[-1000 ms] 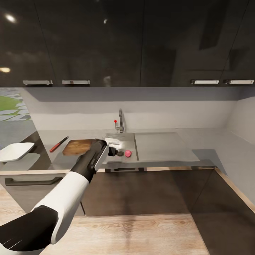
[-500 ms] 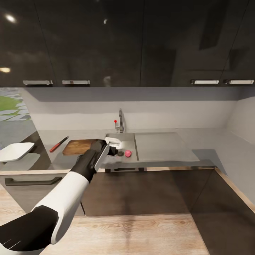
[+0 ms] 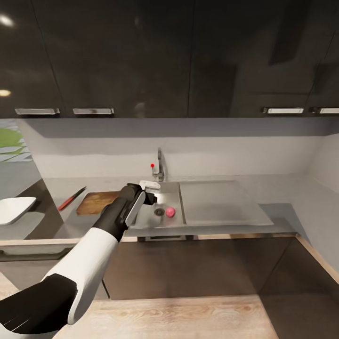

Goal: In the kitchen, take the Vidalia onion out of the sink, dice it on the chopping board with the paring knife, put the diced onion into the bowl on the countertop, then place both the paring knife and the chopping board into the sink.

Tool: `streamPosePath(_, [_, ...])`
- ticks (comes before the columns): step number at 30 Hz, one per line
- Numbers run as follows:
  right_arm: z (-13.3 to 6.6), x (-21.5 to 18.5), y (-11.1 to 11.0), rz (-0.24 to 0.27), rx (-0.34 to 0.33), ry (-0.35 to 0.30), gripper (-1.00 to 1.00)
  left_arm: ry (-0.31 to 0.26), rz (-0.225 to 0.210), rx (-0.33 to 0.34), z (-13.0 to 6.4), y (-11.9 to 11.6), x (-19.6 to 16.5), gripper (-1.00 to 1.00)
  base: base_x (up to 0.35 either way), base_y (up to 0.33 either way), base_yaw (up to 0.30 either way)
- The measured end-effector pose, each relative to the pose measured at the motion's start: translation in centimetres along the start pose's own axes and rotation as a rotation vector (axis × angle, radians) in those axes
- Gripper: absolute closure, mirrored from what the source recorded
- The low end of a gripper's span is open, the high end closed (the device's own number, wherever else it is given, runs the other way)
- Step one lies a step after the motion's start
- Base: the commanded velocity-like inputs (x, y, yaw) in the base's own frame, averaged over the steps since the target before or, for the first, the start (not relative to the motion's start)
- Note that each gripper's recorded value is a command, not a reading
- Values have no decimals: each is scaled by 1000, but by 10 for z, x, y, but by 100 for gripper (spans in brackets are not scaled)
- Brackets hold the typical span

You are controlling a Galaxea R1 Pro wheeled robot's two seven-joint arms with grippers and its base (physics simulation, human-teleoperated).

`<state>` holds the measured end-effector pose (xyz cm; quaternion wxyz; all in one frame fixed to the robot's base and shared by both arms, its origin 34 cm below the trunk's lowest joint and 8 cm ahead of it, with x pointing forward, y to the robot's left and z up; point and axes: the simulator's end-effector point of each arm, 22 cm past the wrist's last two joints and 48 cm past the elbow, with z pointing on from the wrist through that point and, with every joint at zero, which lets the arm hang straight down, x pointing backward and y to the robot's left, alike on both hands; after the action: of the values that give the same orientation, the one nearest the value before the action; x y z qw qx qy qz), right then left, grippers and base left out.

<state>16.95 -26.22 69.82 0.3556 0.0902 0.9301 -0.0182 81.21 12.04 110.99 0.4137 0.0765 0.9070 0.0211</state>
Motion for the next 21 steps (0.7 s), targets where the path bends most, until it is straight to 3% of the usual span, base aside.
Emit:
streamPosePath(10, [-1,2,1,0,-2,6,-100,56,6,-6,13,1,23,-100,319,-45,0])
streamPosePath(21, [-1,3,1,0,-3,7,-100,66,7,-3,15,0,27,-100,279,-140,0])
